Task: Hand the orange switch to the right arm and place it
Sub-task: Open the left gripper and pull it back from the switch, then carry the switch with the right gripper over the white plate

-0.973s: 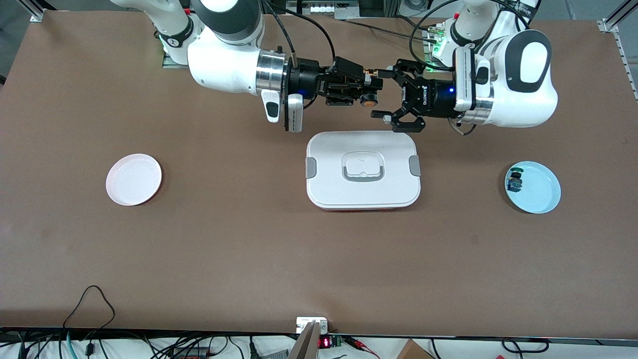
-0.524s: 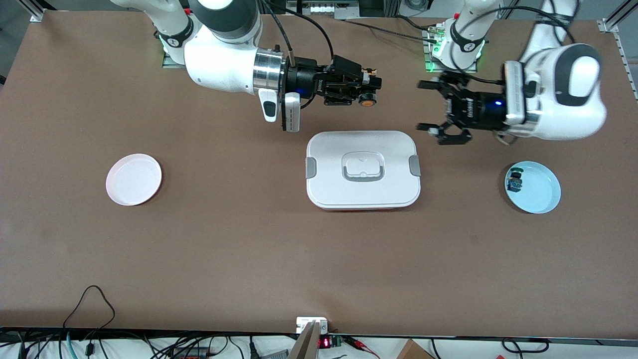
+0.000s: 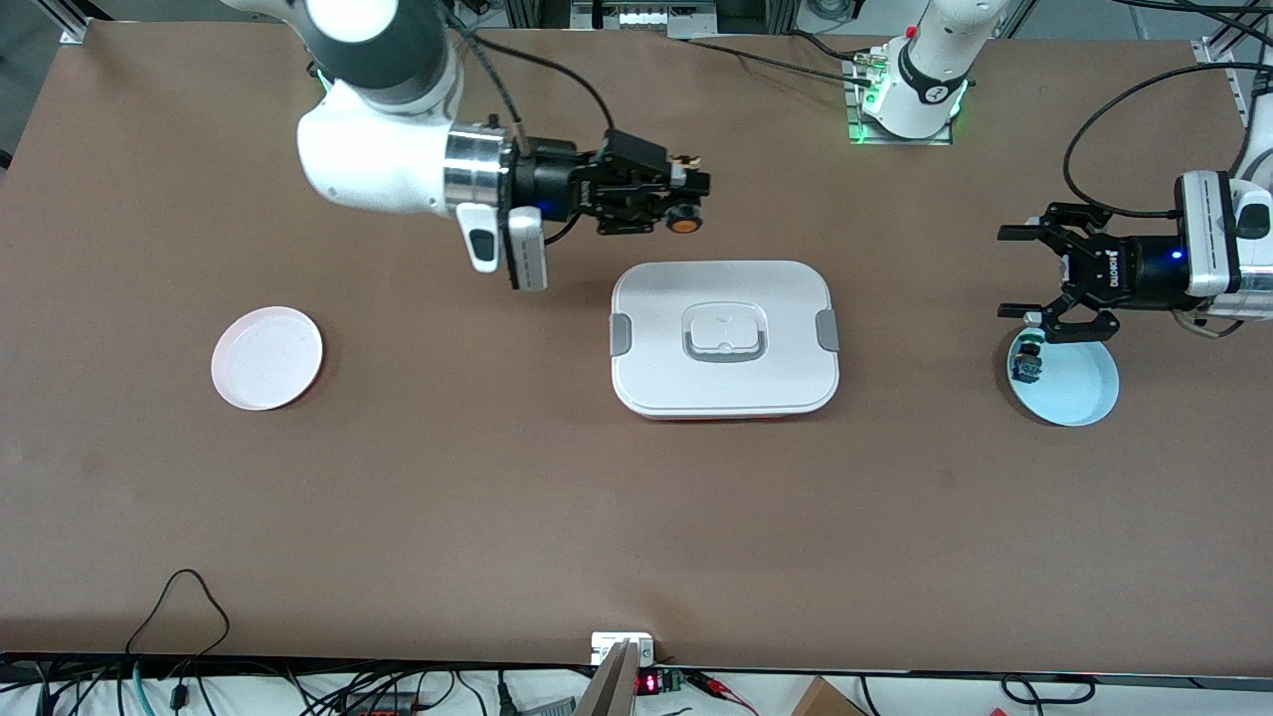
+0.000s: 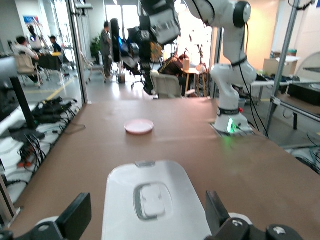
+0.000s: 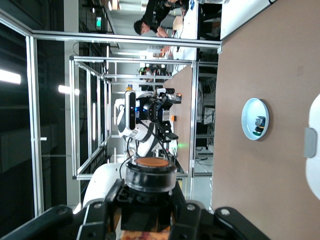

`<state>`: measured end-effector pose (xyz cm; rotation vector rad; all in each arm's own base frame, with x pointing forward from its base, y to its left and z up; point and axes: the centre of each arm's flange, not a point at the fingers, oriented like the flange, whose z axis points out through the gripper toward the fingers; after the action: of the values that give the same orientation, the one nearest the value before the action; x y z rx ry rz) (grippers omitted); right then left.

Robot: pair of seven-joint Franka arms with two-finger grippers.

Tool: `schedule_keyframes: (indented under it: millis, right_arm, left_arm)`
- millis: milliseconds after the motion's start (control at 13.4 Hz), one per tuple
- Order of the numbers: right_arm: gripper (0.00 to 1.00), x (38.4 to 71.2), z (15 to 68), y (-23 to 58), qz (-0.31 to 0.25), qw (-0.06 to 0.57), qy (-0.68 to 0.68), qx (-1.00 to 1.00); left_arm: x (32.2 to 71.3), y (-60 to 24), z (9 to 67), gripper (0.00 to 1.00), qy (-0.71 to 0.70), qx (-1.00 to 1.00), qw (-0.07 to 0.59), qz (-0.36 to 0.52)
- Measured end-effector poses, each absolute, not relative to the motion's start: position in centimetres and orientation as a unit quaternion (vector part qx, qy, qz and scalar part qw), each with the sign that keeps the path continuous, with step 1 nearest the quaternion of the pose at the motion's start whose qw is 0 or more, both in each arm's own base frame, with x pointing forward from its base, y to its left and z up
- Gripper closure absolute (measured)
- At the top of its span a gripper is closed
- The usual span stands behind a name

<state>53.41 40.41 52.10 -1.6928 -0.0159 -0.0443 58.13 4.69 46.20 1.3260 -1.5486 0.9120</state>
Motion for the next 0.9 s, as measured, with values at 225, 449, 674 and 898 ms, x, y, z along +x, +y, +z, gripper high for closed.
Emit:
schedule_keyframes:
  millis: [225, 449, 674, 898]
  right_arm:
    - [0.58, 55.3, 51.5, 35.9, -0.013, 0.649, -0.023, -0.76]
    - [0.58, 56.0, 49.9, 30.7, 0.0, 0.624, -0.031, -0.781]
    - [0.58, 56.1, 48.2, 25.2, 0.025, 0.574, -0.059, -0.817]
    - [0.58, 55.7, 46.5, 20.7, 0.066, 0.502, -0.105, -0.856]
  left_arm:
    - [57.2, 6.8, 44.9, 0.0, -0.666, 0.552, 0.405, 0.297]
    - [57.3, 7.4, 45.0, 0.0, -0.7, 0.557, 0.371, 0.249]
    - [57.7, 8.0, 46.0, 0.0, -0.696, 0.602, 0.344, 0.188]
    - [58.9, 8.4, 47.9, 0.0, -0.707, 0.622, 0.301, 0.153]
